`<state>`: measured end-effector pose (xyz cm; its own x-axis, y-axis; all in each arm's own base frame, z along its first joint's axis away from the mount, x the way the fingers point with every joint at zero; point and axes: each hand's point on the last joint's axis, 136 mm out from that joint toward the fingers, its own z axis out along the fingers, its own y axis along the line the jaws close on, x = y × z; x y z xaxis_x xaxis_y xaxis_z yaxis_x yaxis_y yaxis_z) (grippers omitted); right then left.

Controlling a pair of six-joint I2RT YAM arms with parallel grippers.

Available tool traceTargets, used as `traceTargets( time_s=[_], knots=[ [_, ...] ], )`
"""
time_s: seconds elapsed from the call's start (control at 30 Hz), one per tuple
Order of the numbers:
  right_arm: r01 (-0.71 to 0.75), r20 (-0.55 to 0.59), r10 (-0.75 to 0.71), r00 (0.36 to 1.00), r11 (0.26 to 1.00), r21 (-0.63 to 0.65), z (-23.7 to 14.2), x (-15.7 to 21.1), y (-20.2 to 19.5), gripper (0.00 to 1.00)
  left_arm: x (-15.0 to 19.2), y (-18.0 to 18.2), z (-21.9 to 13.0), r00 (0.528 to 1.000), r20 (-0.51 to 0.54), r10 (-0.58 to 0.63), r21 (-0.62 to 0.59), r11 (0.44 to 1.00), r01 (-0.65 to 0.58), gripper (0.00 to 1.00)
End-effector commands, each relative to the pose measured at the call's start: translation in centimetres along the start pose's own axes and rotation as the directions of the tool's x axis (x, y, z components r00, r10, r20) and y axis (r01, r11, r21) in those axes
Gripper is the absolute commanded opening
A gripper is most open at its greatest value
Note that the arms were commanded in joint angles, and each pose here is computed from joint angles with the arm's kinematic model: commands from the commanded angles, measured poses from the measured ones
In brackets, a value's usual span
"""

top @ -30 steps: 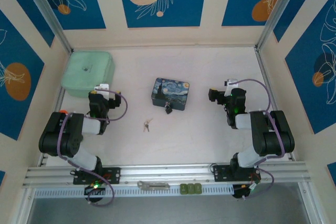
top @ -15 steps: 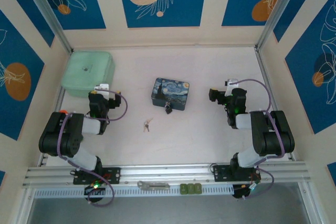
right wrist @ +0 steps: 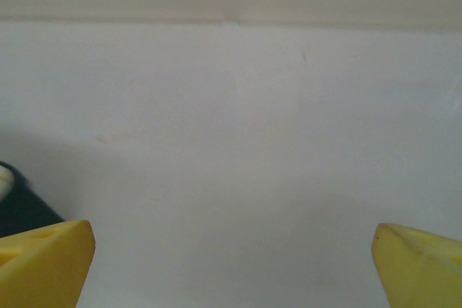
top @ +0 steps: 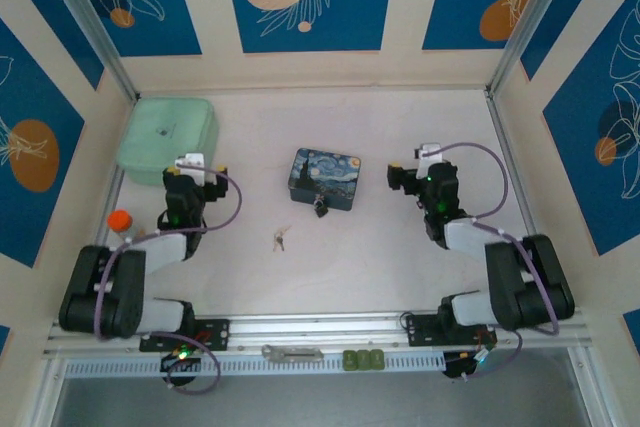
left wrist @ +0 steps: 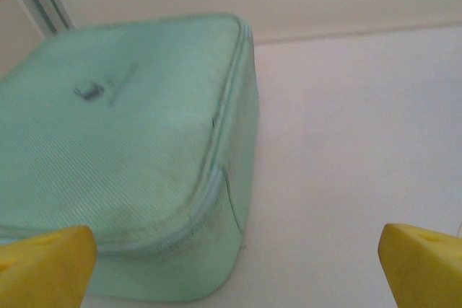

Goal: Unlock a padlock with a key

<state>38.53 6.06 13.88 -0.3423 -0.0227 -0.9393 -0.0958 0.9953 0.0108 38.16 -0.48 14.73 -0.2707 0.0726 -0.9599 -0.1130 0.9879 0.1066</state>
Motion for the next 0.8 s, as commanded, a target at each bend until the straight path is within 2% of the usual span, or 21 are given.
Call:
traceTargets(
  time_s=[0.0,0.13,0.23,0.27,0.4,0.5,0.63,0.77],
  knots=[
    [-0.016,-0.039,0.018,0.999,0.999,0.043,-1.6,-2.0,0.9,0.97,-2.6,1.8,-1.1,0.993,-0.045,-0.107,-0.104,0.989,0.102,0.99],
    [-0.057,-0.122,0.051,0.991,0.997,-0.048,-3.3,-2.1,5.4,0.97,-3.2,0.6,-2.7,0.962,-0.166,-0.218,-0.033,0.976,0.215,0.96],
    [-0.095,-0.216,0.067,0.974,0.988,-0.119,-4.6,-1.3,8.9,0.97,-1.2,-0.6,-4.4,0.902,-0.33,-0.277,-0.008,0.957,0.291,0.93],
    [-0.11,-0.249,0.07,0.966,0.983,-0.15,-5.1,-1.1,10.2,1.0,-0.3,-1.3,-5.1,0.873,-0.394,-0.288,0.008,0.948,0.317,0.9],
    [-0.136,-0.379,0.044,0.924,0.966,-0.219,-7.2,0.8,14.7,0.99,3.9,-3.8,-8.8,0.722,-0.628,-0.291,0.01,0.925,0.381,0.88],
    [-0.178,-0.474,0.036,0.88,0.95,-0.258,-8.6,2.3,17.8,0.99,6.2,-5.8,-11.3,0.656,-0.72,-0.224,0.043,0.93,0.364,0.86],
    [-0.222,-0.564,0.04,0.824,0.94,-0.258,-9.3,4.1,20.4,1.0,7.5,-9.7,-12.9,0.644,-0.754,-0.126,0.154,0.92,0.361,0.82],
    [-0.255,-0.621,0.09,0.778,0.95,-0.182,-8.4,5.7,19.7,0.99,8.3,-14.7,-13.6,0.635,-0.767,0.094,0.353,0.889,0.294,0.77]
  ],
)
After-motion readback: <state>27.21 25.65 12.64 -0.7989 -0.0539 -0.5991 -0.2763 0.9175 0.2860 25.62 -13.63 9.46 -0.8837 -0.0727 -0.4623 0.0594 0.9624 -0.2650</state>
